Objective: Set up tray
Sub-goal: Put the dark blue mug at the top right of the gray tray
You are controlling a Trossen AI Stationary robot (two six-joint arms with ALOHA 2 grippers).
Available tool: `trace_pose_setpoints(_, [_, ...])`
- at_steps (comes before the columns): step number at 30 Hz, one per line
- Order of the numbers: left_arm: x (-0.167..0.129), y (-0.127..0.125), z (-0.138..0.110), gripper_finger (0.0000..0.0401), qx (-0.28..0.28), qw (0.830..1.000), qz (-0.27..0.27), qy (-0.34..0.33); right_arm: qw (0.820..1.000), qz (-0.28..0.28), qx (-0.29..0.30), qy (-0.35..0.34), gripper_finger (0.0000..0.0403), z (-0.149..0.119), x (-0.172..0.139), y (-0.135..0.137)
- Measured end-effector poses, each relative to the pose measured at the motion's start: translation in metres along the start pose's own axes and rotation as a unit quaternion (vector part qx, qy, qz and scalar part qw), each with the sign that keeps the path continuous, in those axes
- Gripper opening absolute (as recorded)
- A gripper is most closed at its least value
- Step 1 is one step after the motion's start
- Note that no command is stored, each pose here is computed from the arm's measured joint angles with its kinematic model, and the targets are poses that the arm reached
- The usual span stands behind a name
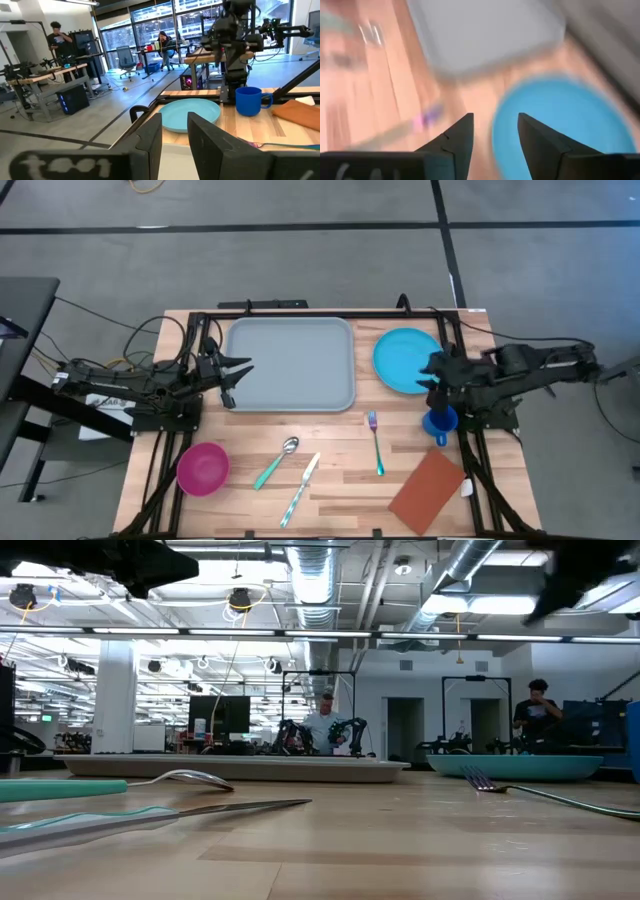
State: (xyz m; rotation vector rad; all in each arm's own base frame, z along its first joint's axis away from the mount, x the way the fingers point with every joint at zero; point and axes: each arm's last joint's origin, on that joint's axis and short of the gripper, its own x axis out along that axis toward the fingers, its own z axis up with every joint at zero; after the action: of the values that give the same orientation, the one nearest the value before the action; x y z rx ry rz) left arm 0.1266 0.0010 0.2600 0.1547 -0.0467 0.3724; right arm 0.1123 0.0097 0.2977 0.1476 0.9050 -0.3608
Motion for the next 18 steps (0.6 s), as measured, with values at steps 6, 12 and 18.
trace_pose_setpoints(6, [0.0, 0.0, -0.001, 0.0082, -0.019, 1.0, -0.001, 0.006, 0.974, -0.037, 0.078, 0.21, 0.0132, -0.016, 0.019, 0.009])
trace_pose_setpoints(12, [0.0, -0.001, -0.004, 0.0082, -0.029, 0.999, -0.003, 0.021, 0.956, -0.055, 0.07, 0.278, 0.0135, -0.021, 0.039, 0.019])
trace_pose_setpoints(18, [0.0, -0.001, -0.008, 0.0082, -0.054, 0.998, -0.006, 0.039, 0.94, -0.062, 0.054, 0.332, 0.0137, -0.025, 0.046, 0.024])
